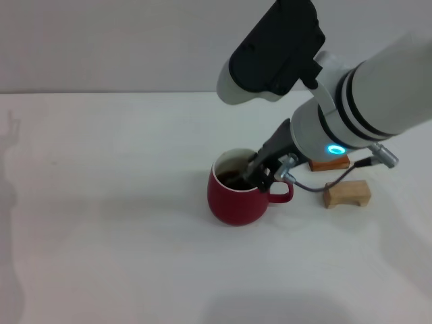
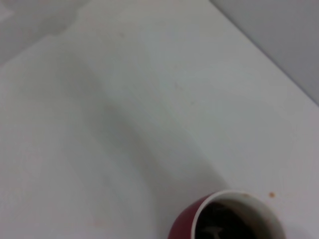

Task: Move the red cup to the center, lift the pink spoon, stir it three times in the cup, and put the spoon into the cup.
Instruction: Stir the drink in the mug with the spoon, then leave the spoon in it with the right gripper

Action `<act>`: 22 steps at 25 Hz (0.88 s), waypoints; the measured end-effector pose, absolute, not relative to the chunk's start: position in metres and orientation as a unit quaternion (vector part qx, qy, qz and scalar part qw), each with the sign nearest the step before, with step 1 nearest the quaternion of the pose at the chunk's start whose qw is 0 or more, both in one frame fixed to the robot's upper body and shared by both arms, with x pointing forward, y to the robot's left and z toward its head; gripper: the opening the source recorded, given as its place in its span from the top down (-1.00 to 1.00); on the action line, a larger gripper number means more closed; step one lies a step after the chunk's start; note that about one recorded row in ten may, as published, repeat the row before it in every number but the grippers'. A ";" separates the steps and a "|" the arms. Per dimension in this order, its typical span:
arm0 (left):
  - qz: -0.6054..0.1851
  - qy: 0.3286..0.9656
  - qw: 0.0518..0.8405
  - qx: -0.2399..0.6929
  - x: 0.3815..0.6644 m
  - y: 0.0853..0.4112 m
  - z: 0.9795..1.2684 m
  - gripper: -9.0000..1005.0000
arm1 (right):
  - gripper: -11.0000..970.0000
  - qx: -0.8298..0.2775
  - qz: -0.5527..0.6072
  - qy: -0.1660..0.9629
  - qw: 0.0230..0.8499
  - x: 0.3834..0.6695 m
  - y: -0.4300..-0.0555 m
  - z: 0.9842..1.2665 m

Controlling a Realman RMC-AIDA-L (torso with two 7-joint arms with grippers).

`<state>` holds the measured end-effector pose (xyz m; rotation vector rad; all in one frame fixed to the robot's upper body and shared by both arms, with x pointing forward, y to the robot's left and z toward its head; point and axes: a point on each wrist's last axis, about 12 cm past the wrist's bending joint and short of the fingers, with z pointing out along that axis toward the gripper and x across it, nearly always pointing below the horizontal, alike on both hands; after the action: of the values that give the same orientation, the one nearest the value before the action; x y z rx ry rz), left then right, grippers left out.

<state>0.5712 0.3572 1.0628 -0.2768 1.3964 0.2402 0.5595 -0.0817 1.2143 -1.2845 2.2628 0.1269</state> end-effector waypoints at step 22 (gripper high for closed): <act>0.111 0.640 0.750 -0.127 0.571 0.358 1.063 -0.68 | 0.67 -0.482 0.046 0.835 0.262 0.554 -0.078 1.226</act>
<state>0.5708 0.3582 1.0626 -0.2770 1.3980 0.2423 0.5540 -0.0777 1.2261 -1.3034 2.2599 0.1240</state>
